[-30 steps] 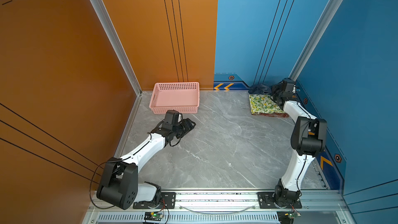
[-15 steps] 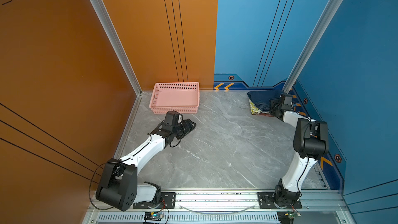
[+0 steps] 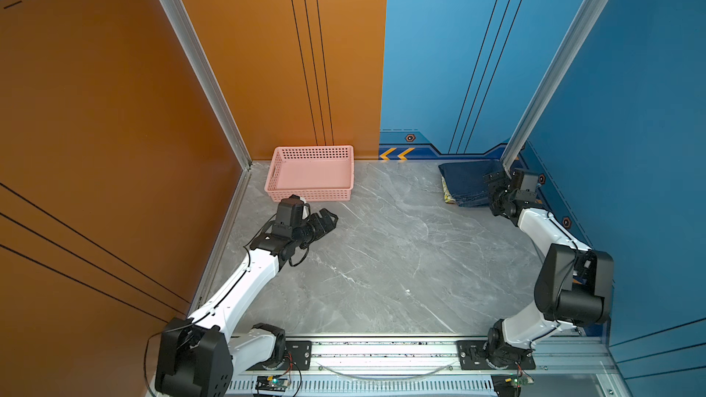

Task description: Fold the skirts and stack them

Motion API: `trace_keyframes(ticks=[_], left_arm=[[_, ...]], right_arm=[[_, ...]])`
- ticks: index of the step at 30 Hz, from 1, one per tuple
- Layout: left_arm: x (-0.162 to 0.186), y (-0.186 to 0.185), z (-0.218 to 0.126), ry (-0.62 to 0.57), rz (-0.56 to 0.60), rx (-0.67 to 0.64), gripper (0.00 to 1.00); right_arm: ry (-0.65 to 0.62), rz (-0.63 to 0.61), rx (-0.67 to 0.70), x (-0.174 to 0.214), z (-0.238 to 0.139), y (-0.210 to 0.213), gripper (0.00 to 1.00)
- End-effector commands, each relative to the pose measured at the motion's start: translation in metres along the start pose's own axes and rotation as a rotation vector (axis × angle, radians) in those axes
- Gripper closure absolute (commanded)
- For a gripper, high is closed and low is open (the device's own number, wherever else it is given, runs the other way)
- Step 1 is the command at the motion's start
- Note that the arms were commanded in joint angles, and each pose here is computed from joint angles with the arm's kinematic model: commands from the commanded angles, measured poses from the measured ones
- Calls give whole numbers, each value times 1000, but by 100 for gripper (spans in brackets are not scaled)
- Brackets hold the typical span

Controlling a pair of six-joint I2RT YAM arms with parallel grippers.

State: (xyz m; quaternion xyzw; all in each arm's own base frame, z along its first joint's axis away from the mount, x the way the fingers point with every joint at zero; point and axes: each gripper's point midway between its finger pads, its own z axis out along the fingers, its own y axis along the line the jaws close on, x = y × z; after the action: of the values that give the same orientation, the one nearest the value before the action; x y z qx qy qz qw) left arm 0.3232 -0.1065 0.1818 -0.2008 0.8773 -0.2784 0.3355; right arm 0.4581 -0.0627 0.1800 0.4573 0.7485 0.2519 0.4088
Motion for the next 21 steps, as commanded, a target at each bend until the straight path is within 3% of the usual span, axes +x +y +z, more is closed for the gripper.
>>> trace_keyframes(ticks=[1,4,7,15,21], left_arm=[[-24,38,-42,-152,137,-194,2],[-44,68,-72,-272,206,-345,2],[-53,97,-84,-325,218,-457,2],[-71,133,-62,-505,362,-485,2],[-74,164,-31,-472,352,-505,2]], right_arm=[[-2,-355,-7,24,-28,3,0],[-121,-629,25,39,-53,3,0],[-197,-784,73,49,-66,-12,0],[-262,-911,82,71,-60,-62,0],[-327,-935,40,75,-50,-76,0]])
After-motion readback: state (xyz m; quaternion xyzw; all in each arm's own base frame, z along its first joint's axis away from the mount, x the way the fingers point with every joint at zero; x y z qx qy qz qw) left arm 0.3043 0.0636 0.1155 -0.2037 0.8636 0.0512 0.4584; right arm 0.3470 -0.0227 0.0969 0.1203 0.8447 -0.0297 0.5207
